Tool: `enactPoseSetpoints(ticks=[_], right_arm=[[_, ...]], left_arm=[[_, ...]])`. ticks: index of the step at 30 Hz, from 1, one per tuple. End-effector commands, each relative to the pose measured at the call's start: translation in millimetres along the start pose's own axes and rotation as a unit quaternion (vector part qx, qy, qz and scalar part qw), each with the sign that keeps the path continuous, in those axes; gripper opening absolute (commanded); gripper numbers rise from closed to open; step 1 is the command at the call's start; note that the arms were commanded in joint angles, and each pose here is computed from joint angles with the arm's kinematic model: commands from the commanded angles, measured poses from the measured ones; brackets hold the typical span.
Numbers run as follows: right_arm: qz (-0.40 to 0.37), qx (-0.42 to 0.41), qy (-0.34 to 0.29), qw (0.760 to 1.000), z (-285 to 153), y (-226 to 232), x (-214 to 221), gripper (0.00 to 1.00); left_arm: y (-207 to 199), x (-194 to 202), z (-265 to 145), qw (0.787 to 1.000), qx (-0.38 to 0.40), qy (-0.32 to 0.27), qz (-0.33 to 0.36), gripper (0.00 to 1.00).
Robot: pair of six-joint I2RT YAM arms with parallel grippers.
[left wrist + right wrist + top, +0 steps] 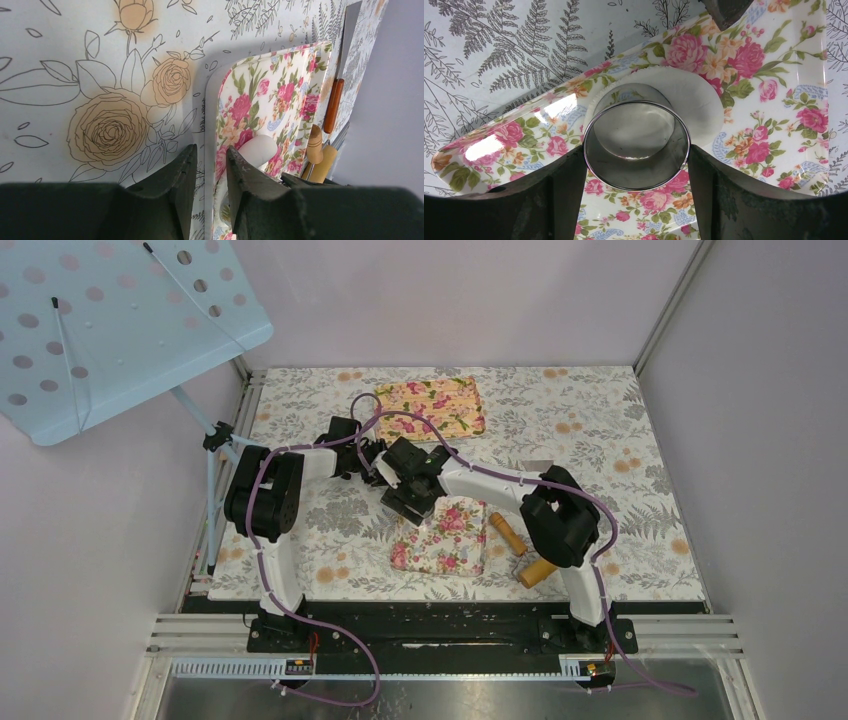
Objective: Roll out the dumpling wrappers from the dough
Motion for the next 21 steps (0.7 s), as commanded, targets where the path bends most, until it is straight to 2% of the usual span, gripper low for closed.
enactPoseSetpoints(ticks=[1, 10, 15, 21], right_arm=[[0.009, -0.006, 0.035, 0.999, 20.9, 6.6, 8.8, 0.24], [0.043, -0.001, 0.089, 0.995, 39.5, 9.3, 26.1, 0.22], [0.051, -0.008, 0.107, 0.993, 40.5, 11.3, 30.9, 0.19], [0.008, -0.049, 0.142, 0.989, 44.5, 14.1, 40.5, 0.18]], left_arm=[[11.8, 11.3, 3.2, 1.000, -0.020, 0.011, -0.007, 0.29], [4.6, 13.3, -8.4, 0.999, -0.039, 0.001, -0.017, 0.26], [1.7, 15.1, -13.0, 0.999, -0.043, 0.000, -0.021, 0.18], [4.6, 18.4, -6.7, 0.999, -0.028, 0.016, -0.035, 0.08]])
Point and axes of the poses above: each gripper's point midway between its finger pads, its own z axis out along the fingers, its own y axis along the line the jaws close on, x = y × z, the point moved 9 cm from there along -z, back along the fingers, and after that the axes turned 13 degrees about z, right-handed, at the moved point
